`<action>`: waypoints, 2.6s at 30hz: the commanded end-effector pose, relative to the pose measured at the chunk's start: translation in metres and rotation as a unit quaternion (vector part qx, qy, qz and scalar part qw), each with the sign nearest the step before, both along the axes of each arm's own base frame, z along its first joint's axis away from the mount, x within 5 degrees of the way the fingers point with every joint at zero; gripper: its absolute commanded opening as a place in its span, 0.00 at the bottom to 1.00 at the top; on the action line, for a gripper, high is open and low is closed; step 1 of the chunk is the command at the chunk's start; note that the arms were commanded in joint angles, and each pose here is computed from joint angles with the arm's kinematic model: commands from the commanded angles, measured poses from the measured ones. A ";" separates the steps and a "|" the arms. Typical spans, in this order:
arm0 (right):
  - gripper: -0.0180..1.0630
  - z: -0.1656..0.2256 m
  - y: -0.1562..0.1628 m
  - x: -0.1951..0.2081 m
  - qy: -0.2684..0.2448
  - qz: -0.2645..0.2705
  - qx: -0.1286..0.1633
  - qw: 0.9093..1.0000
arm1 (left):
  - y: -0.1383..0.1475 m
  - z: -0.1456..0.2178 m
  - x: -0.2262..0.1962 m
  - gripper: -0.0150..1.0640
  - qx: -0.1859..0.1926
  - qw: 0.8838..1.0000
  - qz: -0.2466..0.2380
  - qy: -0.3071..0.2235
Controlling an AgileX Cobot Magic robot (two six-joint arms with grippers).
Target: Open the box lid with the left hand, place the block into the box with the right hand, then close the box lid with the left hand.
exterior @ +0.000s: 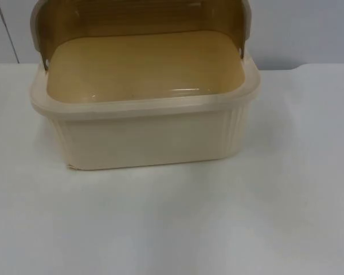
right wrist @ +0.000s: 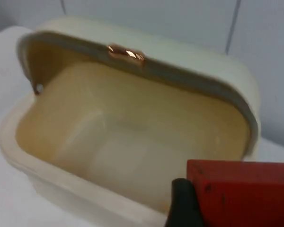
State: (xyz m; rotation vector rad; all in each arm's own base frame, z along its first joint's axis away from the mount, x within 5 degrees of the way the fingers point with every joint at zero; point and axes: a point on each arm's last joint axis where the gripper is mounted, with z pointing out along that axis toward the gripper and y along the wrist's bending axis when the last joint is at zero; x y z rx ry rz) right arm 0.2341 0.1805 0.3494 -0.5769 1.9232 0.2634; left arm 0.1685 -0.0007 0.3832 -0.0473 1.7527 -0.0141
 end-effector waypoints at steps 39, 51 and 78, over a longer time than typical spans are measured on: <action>0.03 -0.112 0.069 0.122 0.044 0.043 0.003 0.998 | -0.001 0.004 -0.001 0.99 -0.001 1.000 -0.005 -0.020; 0.88 -0.130 0.077 0.131 0.064 0.036 0.015 0.997 | -0.001 0.003 -0.001 0.99 0.000 1.000 -0.005 -0.017; 0.93 -0.071 0.086 0.076 0.054 0.035 -0.041 0.997 | -0.001 0.002 -0.001 0.99 0.001 1.000 -0.004 -0.013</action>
